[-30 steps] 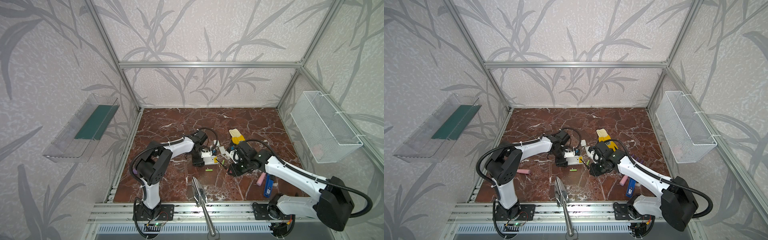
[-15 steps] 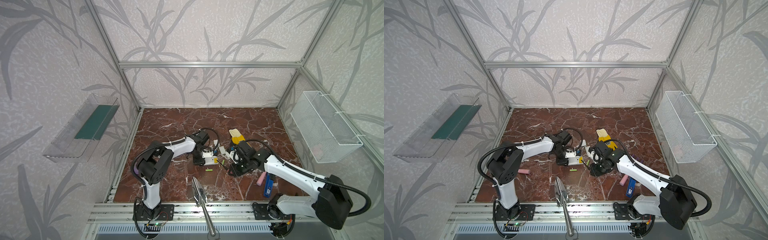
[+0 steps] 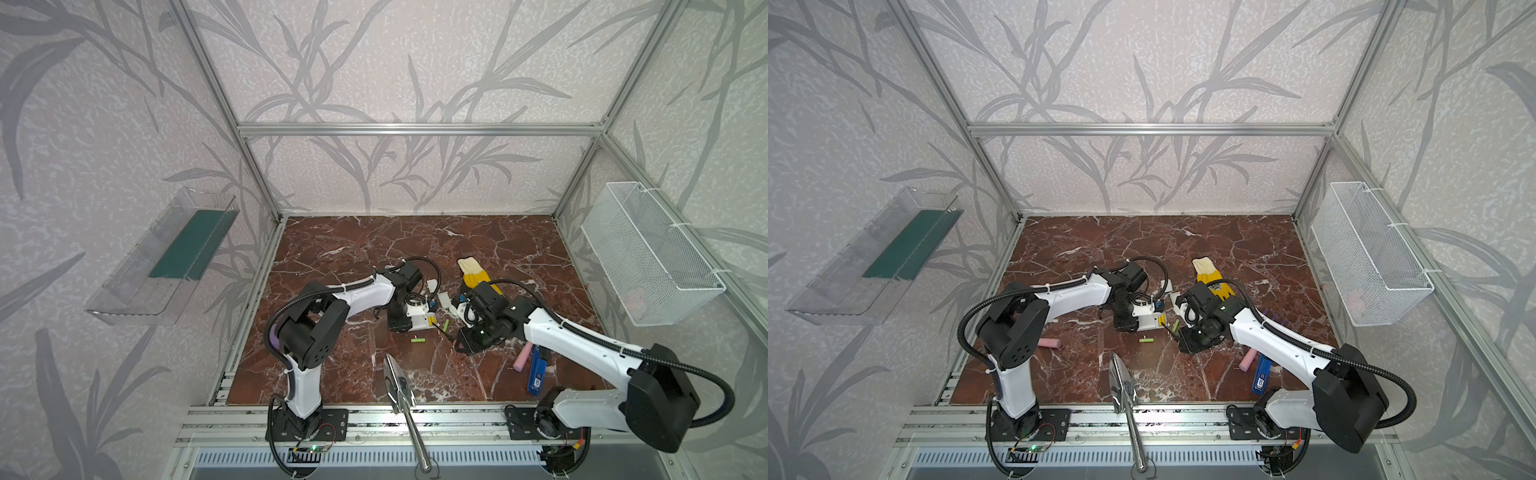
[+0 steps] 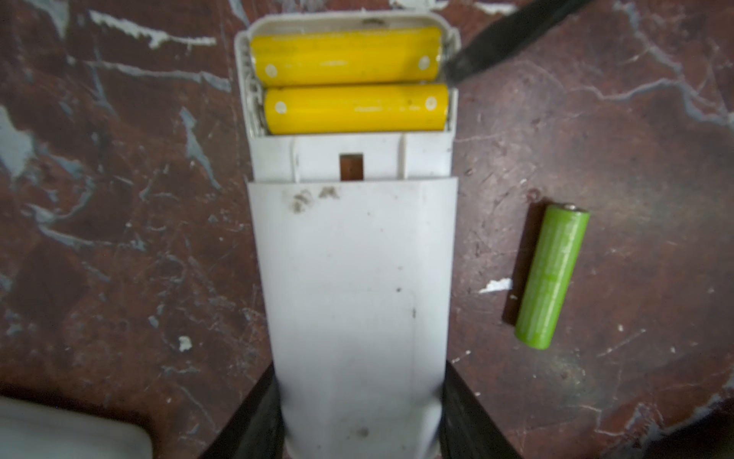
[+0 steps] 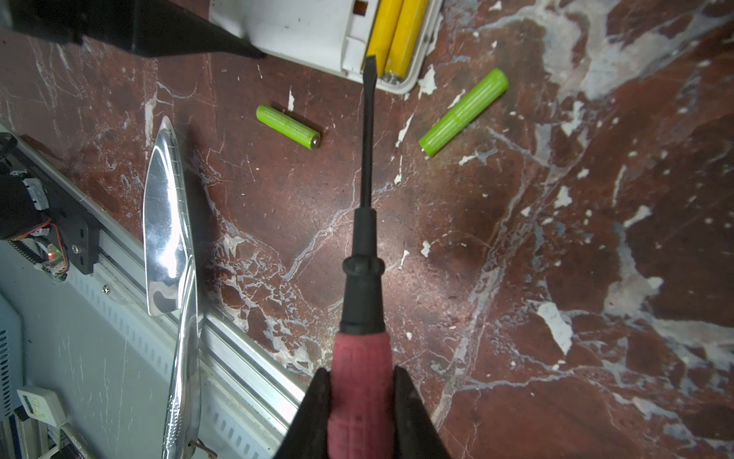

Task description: Unload the batteries from the remote control

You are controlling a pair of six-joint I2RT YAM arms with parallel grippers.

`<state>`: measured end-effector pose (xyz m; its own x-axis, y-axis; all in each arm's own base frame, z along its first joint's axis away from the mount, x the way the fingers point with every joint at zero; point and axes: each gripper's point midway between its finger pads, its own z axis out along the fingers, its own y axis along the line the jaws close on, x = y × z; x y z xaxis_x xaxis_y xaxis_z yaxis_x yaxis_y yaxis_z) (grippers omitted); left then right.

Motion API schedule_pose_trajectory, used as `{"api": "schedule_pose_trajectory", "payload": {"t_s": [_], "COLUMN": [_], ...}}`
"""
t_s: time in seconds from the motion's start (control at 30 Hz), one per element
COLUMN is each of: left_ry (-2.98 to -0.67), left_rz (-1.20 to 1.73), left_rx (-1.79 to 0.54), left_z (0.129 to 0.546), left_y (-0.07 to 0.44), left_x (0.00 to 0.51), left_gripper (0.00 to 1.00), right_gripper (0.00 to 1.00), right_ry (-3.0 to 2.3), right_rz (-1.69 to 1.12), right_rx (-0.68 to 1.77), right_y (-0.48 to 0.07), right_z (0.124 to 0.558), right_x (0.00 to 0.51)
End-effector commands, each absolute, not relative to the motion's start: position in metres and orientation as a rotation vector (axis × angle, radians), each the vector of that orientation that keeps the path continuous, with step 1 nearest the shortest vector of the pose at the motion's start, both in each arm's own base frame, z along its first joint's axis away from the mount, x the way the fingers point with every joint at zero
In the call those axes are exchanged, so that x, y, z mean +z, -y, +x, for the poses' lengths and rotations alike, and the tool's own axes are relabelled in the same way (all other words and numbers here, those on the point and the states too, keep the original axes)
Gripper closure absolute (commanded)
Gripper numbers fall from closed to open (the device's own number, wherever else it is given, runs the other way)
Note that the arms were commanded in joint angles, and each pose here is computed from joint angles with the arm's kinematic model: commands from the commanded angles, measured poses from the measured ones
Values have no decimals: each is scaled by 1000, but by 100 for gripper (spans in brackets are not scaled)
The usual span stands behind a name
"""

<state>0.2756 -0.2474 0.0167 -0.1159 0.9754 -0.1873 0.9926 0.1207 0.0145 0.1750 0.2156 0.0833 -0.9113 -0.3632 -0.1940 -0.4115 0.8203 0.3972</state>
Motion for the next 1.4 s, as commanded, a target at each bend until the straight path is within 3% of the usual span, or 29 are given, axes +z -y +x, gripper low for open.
{"api": "schedule_pose_trajectory", "payload": {"t_s": [0.0, 1.37], "left_ry": [-2303, -2305], "left_rz": [2032, 2029], "left_rx": [-173, -155], "left_z": [261, 263], "left_y": [238, 239], "left_x": [3, 1], "left_gripper": [64, 63], "right_gripper": [100, 100], "right_ry": [-2900, -2902], "right_rz": [-601, -588], "right_rx": [690, 710], "right_y": [-218, -217], "right_z": [176, 171], "right_x": [79, 73]}}
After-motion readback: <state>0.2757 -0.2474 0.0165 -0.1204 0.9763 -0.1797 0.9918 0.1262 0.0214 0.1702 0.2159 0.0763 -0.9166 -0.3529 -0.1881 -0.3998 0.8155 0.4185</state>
